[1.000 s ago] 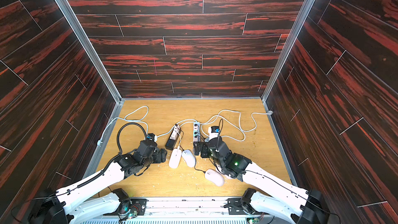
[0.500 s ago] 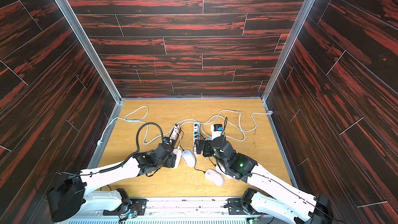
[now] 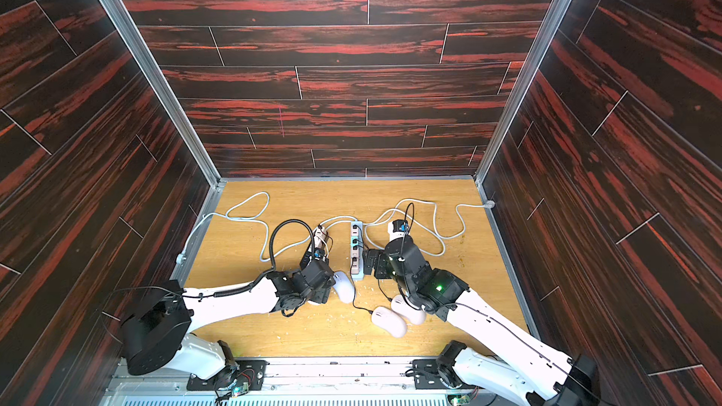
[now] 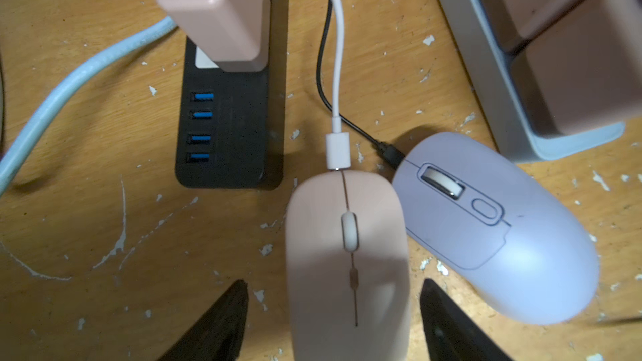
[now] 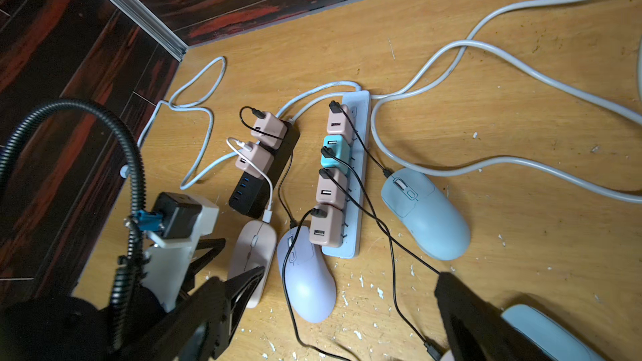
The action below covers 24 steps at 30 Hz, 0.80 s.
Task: Unplug the wireless mouse
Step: Pick up the mouse from the center of the board.
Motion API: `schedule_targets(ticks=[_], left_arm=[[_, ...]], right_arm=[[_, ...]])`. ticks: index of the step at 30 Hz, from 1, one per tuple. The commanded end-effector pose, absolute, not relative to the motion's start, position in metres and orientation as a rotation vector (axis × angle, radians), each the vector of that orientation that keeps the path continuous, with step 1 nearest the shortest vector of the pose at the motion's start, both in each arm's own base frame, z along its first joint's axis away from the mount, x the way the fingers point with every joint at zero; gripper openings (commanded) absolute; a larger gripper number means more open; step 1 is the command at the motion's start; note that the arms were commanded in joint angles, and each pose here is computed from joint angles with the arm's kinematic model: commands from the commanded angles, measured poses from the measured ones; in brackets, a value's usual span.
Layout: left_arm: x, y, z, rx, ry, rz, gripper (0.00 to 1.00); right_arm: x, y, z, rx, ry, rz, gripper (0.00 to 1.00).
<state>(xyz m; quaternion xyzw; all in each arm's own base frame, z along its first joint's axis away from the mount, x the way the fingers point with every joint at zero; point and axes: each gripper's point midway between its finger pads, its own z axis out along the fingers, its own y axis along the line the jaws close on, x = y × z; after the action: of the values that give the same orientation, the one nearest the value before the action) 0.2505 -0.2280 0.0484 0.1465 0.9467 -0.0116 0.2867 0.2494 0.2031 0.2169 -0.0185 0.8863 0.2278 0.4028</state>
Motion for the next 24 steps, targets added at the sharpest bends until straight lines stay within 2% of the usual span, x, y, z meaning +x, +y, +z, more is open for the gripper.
schedule_targets(ticks=[1,13,24], left_arm=[[0.252,-0.227,0.05,0.423,2.518,0.061,0.78],[0.248,-0.226,0.027,0.478,2.557,0.192,0.75],[0.249,-0.225,0.027,0.455,2.566,0.203,0.47]], right_arm=[[0.246,0.202,0.21,-0.025,2.276,0.635,0.97],[0.25,0.201,0.199,-0.009,2.31,0.634,0.96],[0.252,0.198,0.198,0.0,2.296,0.611,0.96]])
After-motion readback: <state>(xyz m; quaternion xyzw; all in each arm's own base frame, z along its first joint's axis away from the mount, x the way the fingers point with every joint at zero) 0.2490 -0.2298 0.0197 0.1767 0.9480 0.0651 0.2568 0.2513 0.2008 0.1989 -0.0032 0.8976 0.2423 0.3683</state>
